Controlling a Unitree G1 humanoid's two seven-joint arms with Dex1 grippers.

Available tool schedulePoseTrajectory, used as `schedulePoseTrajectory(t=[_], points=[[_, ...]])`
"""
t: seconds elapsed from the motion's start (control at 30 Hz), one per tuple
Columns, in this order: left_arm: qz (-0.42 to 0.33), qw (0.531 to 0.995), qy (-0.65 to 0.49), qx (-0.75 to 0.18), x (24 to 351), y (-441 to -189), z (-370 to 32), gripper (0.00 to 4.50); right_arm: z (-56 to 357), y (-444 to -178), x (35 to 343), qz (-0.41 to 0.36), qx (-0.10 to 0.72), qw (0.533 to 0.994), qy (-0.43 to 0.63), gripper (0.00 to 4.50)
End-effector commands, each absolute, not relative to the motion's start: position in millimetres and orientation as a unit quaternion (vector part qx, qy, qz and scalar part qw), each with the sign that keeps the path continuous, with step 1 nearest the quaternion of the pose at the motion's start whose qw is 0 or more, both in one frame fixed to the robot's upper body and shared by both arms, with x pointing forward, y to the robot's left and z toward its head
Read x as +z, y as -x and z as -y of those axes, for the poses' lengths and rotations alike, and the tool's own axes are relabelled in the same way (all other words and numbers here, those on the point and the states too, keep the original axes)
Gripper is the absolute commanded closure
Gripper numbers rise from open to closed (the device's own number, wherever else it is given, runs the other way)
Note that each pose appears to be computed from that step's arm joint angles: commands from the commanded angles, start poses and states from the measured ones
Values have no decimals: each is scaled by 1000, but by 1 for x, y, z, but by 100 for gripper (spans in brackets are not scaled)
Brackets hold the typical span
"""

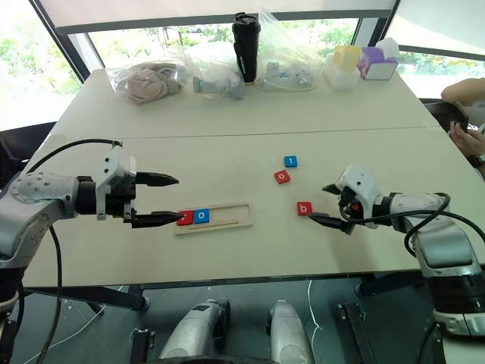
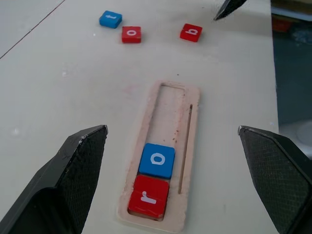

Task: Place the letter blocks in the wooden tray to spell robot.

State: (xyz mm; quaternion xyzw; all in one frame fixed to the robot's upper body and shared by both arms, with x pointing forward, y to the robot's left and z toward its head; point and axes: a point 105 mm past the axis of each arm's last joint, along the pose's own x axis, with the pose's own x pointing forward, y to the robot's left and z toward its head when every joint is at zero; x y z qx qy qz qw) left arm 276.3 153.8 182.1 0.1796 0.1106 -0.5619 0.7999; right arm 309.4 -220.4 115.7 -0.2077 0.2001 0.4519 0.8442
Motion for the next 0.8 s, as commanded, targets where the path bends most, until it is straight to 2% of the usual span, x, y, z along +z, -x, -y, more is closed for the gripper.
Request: schedulePoseTrajectory(t=[0.03, 0.3, 0.4, 0.53, 0.57, 0.7, 0.8], points=[[-99, 791, -192, -573, 188, -271, -148, 0, 217, -319, 119, -180, 491, 819, 238, 9], [-105, 796, -192, -565, 185, -266, -149, 0, 214, -335, 106, -187, 519, 797, 248, 9], [-107, 799, -191, -560, 185, -265, -151, 0, 215, -334, 105, -188, 526, 791, 249, 91], [-108, 804, -191, -553, 185, -265, -153, 0, 214, -332, 104, -185, 535, 784, 254, 306], [-108, 806, -191, -550, 185, -265, -154, 0, 213, -332, 106, -183, 535, 784, 255, 335], [-111, 812, -191, -541, 184, -267, -159, 0, 208, -334, 116, -165, 535, 787, 258, 334], [-128, 826, -190, -516, 182, -268, -176, 0, 164, -338, 149, -119, 567, 775, 254, 334]])
